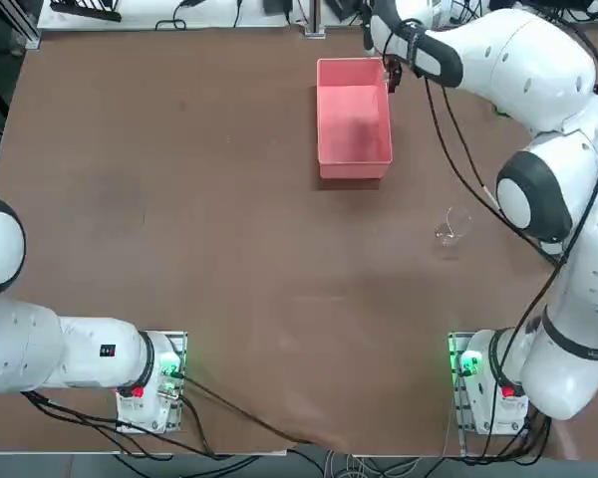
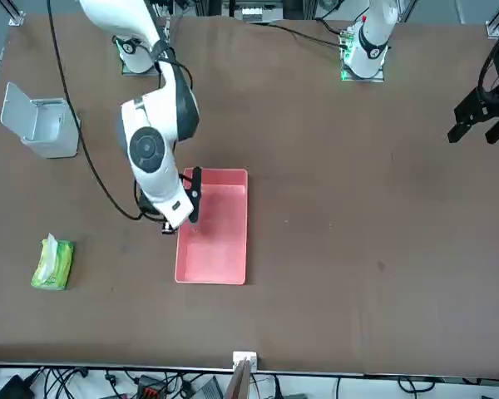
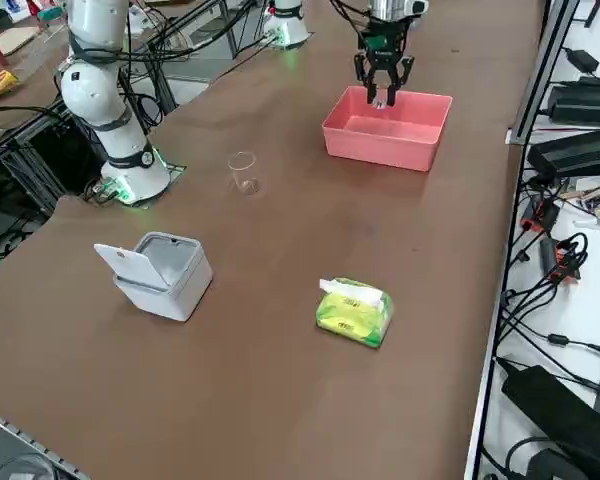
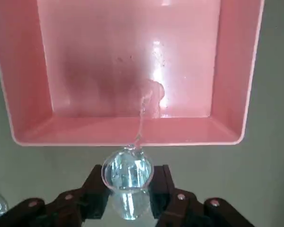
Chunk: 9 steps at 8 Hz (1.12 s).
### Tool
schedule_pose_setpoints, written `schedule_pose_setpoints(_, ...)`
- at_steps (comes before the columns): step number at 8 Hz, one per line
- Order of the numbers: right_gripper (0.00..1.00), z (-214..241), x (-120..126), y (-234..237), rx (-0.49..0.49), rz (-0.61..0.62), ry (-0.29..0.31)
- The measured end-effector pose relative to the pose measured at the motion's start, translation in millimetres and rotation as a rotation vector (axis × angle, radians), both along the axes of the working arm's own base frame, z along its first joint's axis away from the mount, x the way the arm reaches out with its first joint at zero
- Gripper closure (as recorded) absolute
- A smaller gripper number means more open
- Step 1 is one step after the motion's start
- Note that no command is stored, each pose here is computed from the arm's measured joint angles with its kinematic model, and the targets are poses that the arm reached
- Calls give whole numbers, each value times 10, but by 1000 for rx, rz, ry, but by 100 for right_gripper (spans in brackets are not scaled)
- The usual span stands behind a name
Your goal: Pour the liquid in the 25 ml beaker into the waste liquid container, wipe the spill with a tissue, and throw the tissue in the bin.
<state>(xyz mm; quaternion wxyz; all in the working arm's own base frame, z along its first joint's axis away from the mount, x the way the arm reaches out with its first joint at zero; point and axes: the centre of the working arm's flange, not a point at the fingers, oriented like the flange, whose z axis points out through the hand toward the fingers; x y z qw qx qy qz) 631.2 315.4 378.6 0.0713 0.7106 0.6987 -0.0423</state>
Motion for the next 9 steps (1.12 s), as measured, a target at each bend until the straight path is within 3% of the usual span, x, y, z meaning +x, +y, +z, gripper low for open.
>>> schedule_pose_setpoints(9, 53, 118, -130, 275, -176, 75, -68)
